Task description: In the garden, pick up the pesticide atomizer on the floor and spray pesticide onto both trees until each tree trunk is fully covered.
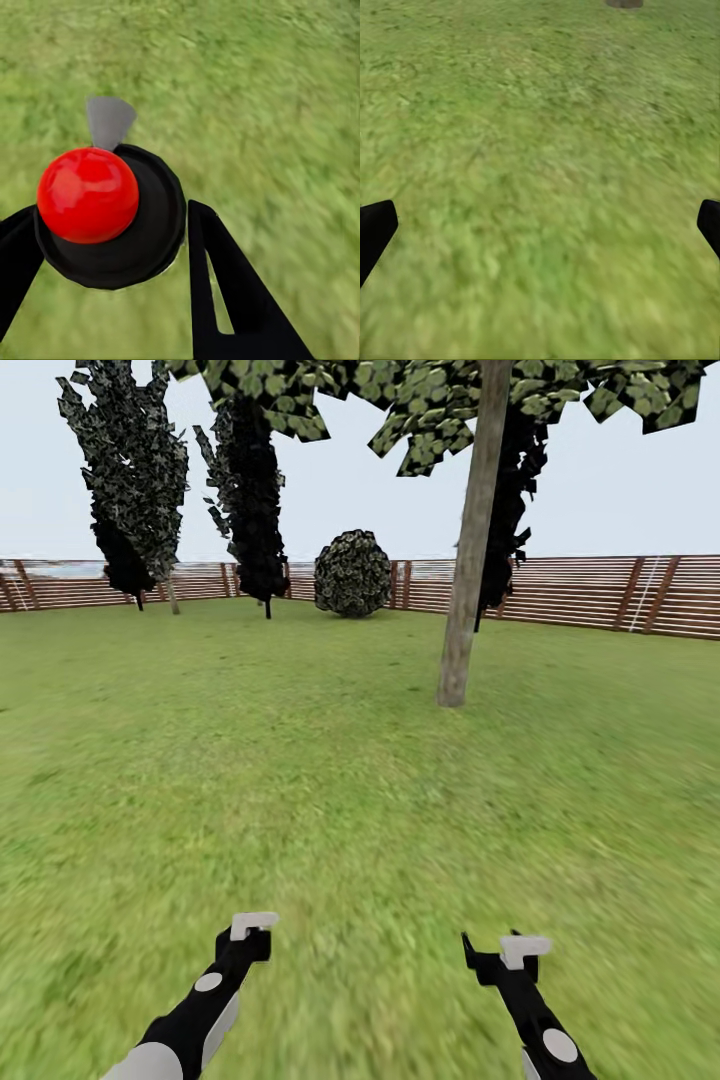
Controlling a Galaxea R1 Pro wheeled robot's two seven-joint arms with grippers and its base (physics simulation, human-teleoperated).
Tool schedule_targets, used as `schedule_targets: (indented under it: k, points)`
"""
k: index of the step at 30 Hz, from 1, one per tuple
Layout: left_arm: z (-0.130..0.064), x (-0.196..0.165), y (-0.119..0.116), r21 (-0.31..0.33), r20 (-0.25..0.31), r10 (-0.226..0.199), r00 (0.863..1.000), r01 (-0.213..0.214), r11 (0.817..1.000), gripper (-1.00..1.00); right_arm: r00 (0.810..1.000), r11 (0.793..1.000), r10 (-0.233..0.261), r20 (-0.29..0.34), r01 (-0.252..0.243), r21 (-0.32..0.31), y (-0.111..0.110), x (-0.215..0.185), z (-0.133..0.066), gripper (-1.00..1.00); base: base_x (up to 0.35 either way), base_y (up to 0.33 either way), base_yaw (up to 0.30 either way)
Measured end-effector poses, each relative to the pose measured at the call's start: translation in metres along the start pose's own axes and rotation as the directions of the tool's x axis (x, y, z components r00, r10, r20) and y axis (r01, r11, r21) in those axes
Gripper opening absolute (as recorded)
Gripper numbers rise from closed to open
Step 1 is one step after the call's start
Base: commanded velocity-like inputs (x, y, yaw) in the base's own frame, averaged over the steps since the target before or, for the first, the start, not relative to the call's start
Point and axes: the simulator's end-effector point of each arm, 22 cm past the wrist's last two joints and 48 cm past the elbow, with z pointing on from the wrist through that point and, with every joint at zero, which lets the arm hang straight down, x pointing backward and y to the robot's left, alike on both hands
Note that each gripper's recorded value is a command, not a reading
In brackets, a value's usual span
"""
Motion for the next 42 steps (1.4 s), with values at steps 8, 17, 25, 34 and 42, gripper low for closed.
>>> schedule_targets:
  k: [8, 17, 25, 34, 42]
  points:
    - [0.0, 0.0, 0.0, 0.0, 0.0, 0.001, 1.0, -0.001, 1.0, -1.0, 1.0, 1.0, 0.003, -0.02, -0.003, 0.002, 0.0, 0.01, -0.002, 1.0, 0.306, 0.107, 0.0]
    - [0.0, 0.0, -0.001, 0.002, 0.0, 0.0, 1.0, 0.0, 1.0, -1.0, 1.0, 1.0, 0.009, -0.024, -0.009, 0.005, -0.002, 0.012, -0.002, 1.0, 0.339, 0.003, -0.094]
    - [0.0, -0.001, -0.001, 0.002, 0.002, 0.0, 1.0, 0.0, 1.0, -1.0, 1.0, 1.0, 0.008, -0.025, -0.007, 0.005, -0.002, 0.012, -0.002, 1.0, 0.34, 0.0, -0.261]
    - [0.0, -0.001, -0.001, 0.002, 0.003, 0.0, 1.0, 0.0, 1.0, -1.0, 1.0, 1.0, 0.007, -0.026, -0.006, 0.005, -0.002, 0.013, -0.002, 1.0, 0.34, 0.0, -0.251]
    - [0.0, -0.001, -0.001, 0.002, 0.002, 0.0, 1.0, 0.0, 1.0, -1.0, 0.999, 1.0, 0.009, 0.04, -0.01, 0.012, -0.004, 0.044, -0.02, 1.0, 0.34, 0.0, -0.031]
